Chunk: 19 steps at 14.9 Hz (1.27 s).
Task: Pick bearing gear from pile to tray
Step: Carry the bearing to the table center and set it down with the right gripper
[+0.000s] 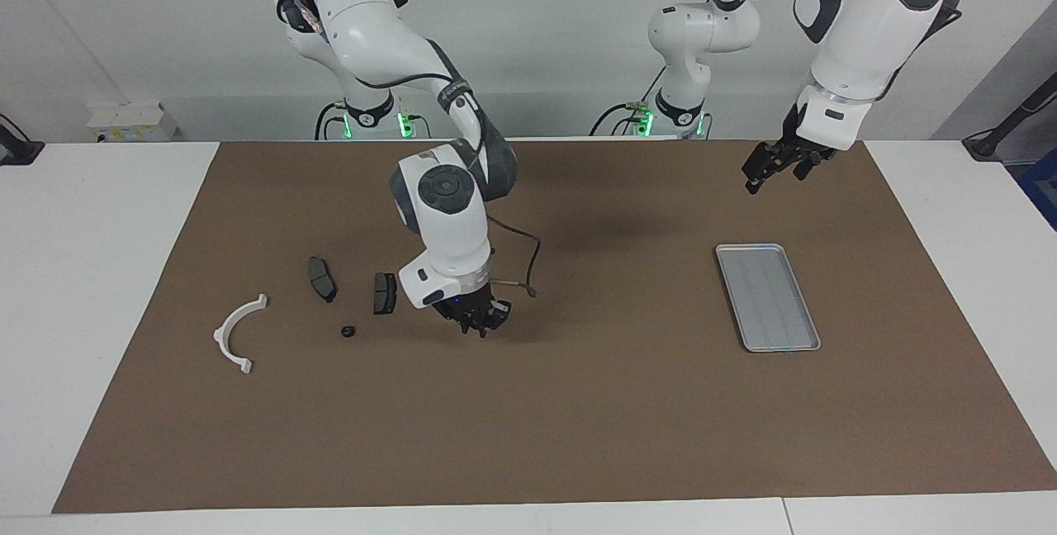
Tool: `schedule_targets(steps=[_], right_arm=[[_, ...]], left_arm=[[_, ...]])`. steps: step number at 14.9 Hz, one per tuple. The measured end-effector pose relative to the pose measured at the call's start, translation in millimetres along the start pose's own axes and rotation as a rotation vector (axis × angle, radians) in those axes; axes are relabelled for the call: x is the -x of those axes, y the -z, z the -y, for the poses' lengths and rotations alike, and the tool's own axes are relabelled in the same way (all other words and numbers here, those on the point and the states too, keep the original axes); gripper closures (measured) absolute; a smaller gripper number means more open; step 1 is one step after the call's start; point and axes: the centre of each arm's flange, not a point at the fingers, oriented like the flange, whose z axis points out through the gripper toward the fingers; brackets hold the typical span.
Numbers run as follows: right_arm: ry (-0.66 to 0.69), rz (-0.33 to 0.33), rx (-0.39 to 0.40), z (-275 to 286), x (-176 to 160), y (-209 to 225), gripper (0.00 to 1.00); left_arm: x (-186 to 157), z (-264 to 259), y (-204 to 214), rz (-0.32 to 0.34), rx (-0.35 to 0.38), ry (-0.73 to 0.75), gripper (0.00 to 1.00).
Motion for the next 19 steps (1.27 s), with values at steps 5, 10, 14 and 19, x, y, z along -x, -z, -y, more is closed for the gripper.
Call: schedule_targets(steps=[5, 10, 14, 19], right_arm=[[-0.035, -0.014, 0.018, 25, 23, -23, 0.7], [-0.061, -0.02, 0.004, 37, 38, -43, 0.7], [-0.073, -0.02, 0.003, 47, 49, -43, 0.7], [-0.073, -0.024, 0.025, 44, 52, -50, 0.7]], left_arm=[[-1, 1, -1, -0.007, 0.003, 0.002, 0.0], [0, 1, -6, 0.003, -0.001, 0.002, 0.0], [1, 0, -10, 0.007, -0.003, 0.0, 0.0], [0, -1, -10, 0.001, -0.001, 0.0, 0.0]])
